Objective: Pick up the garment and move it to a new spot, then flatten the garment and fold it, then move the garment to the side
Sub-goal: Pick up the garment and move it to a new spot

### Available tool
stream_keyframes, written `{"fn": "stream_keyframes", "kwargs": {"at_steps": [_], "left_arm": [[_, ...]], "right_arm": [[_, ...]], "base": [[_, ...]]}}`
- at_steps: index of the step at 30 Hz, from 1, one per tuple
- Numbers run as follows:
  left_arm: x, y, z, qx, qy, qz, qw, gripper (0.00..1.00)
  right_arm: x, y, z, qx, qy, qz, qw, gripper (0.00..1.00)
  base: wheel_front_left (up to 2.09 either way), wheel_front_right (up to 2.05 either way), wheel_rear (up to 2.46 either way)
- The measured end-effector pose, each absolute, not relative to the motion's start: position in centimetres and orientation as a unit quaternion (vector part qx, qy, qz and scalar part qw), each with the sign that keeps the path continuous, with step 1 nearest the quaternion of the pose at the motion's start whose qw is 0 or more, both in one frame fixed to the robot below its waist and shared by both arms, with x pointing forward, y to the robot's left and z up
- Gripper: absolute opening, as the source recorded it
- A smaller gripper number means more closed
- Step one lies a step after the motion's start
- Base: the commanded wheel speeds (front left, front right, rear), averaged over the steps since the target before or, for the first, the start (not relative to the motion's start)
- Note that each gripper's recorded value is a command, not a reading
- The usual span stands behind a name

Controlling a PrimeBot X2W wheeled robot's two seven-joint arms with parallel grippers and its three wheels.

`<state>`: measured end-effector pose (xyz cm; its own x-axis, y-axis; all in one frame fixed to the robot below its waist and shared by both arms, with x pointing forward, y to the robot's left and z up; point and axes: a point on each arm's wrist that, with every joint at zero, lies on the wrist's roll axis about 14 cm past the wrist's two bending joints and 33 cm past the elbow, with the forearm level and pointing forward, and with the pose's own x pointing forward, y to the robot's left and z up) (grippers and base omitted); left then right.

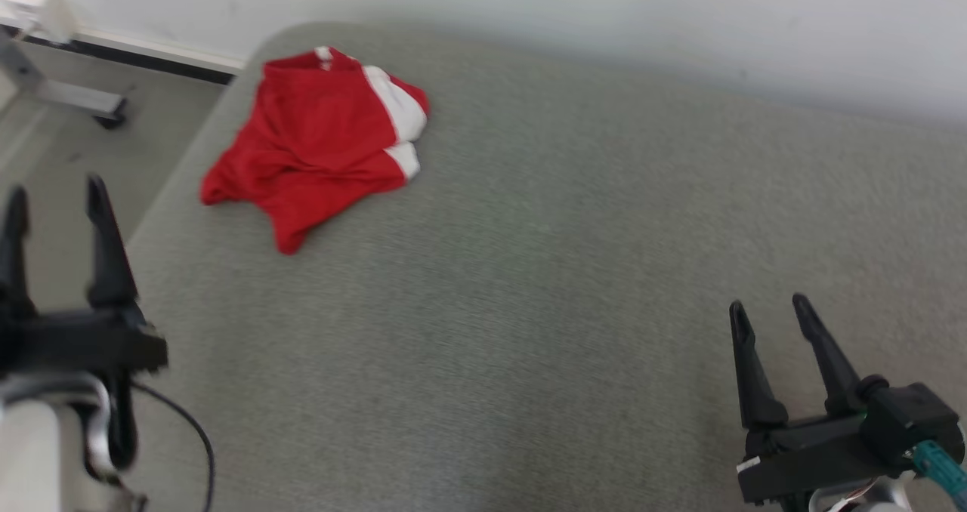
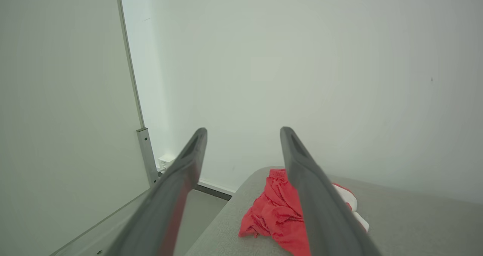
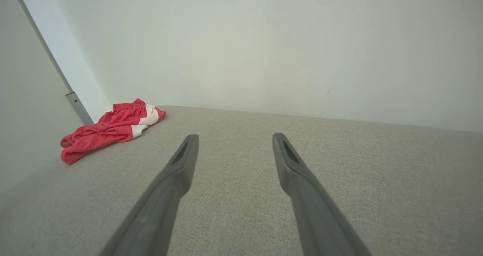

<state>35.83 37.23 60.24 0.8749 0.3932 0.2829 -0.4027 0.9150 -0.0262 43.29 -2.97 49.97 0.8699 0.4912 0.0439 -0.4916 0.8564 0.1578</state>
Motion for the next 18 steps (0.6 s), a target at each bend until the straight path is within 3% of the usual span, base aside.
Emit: {"fn": "stream_keyframes", "kwargs": {"at_steps": [8, 18], "left_arm": [[45.6, 36.6, 62.5, 0.022, -0.152, 0.161, 0.975, 1.0], [54.3, 35.6, 57.1, 0.023, -0.073, 0.128, 0.989, 1.0]], "right_arm": [[45.2, -8.5, 48.3, 0.073, 0.007, 0.181, 0.981, 1.0], [45.0, -14.9, 45.2, 0.055, 0.04, 0.092, 0.993, 1.0]], "base": [[0.0, 0.0, 0.0], [0.0, 0.0, 0.0]]}}
